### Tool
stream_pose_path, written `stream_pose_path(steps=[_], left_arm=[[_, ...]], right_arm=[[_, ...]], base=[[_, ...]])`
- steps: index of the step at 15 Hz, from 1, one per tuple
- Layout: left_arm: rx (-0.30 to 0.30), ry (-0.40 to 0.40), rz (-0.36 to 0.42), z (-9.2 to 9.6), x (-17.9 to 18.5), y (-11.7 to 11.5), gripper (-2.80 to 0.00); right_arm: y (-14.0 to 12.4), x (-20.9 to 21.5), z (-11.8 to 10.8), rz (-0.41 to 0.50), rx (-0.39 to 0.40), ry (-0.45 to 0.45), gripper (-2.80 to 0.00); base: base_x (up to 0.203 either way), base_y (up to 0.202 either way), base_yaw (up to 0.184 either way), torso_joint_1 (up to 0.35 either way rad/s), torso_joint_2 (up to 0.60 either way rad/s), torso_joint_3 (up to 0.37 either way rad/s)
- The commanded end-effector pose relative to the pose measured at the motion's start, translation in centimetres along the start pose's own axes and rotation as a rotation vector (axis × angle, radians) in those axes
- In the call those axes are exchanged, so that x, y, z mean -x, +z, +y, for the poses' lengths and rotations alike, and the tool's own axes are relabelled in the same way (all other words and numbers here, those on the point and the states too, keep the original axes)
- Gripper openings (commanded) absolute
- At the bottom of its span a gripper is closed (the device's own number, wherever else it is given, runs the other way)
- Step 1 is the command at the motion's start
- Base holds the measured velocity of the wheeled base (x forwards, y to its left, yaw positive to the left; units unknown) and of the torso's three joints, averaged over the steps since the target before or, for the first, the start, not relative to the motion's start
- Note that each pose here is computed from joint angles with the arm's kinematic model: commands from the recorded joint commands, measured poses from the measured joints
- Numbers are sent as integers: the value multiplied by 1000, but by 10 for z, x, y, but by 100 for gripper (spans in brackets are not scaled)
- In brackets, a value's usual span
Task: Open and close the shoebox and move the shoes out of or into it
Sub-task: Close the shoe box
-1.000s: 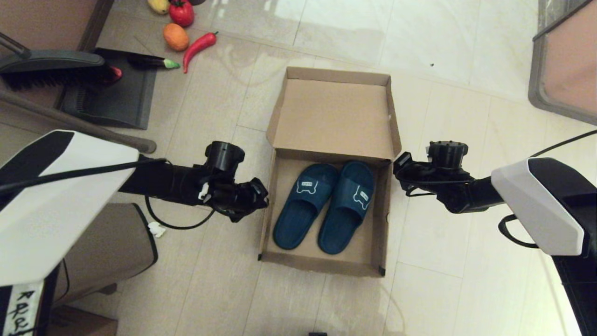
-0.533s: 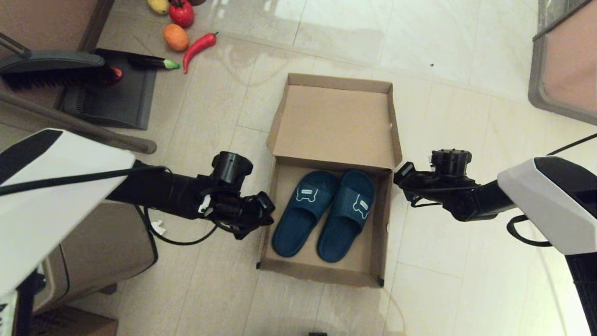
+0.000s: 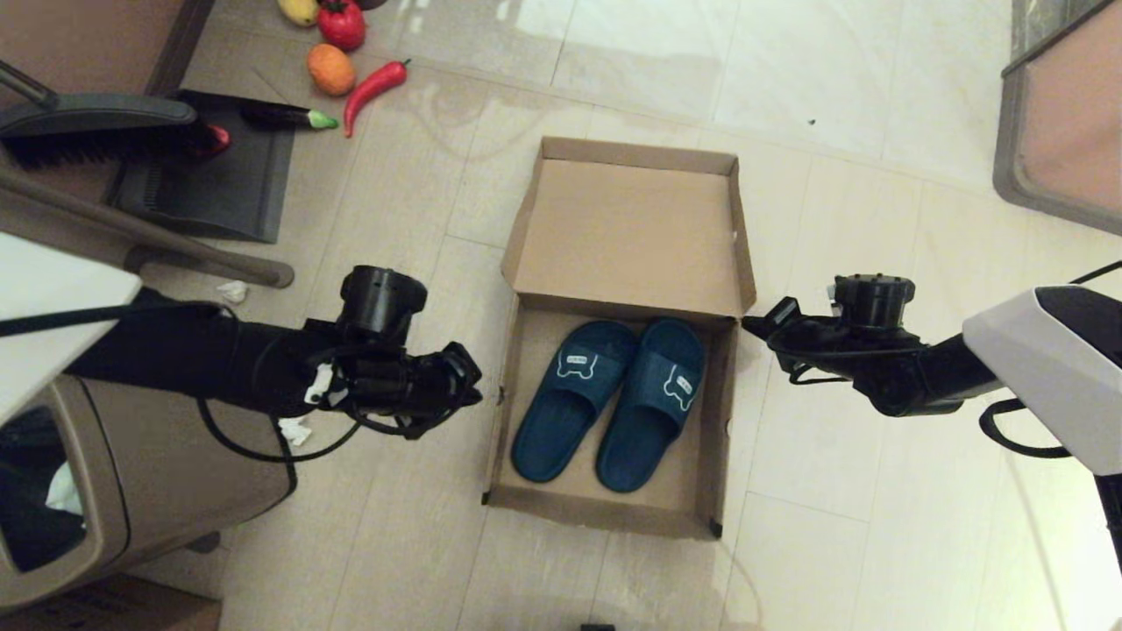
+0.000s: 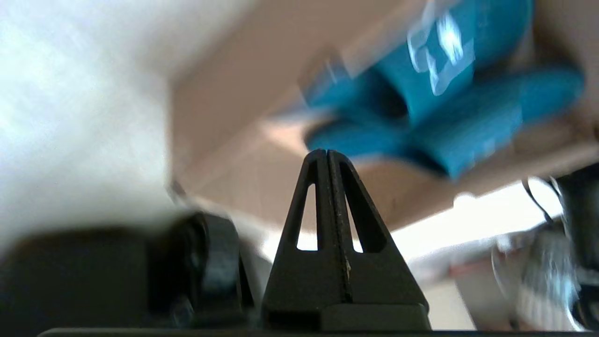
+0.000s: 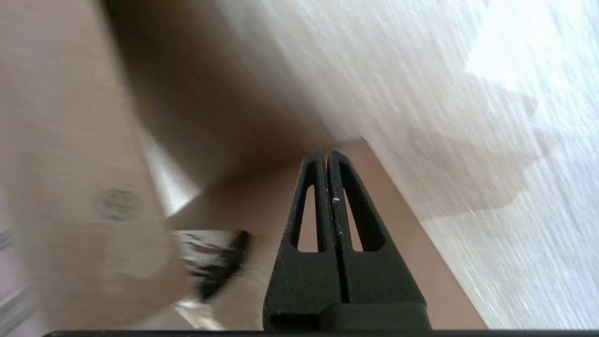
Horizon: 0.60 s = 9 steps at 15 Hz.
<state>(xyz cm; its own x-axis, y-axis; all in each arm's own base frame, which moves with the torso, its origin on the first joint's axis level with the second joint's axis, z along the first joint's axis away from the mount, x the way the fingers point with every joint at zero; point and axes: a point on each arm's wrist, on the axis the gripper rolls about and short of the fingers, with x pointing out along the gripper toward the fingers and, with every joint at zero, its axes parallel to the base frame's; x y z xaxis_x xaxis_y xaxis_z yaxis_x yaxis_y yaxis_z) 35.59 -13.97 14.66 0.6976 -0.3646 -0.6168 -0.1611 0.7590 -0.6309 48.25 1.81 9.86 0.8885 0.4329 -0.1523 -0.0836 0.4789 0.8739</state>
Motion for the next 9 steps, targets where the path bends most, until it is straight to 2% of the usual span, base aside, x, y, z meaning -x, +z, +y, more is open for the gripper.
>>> stream_pose_path(steps=[1, 5, 9], left_arm=[[9, 21, -15, 12, -18, 6, -280], [6, 33, -46, 28, -80, 2, -280], [-2, 52, -91, 26, -121, -1, -280]], right_arm=[[5, 2, 11, -6, 8, 32, -280], [6, -5, 21, 18, 24, 82, -280], [4, -15, 29, 37, 22, 80, -280]], base=[[0, 0, 0, 0, 0, 0], [0, 0, 0, 0, 0, 0], [0, 0, 0, 0, 0, 0]])
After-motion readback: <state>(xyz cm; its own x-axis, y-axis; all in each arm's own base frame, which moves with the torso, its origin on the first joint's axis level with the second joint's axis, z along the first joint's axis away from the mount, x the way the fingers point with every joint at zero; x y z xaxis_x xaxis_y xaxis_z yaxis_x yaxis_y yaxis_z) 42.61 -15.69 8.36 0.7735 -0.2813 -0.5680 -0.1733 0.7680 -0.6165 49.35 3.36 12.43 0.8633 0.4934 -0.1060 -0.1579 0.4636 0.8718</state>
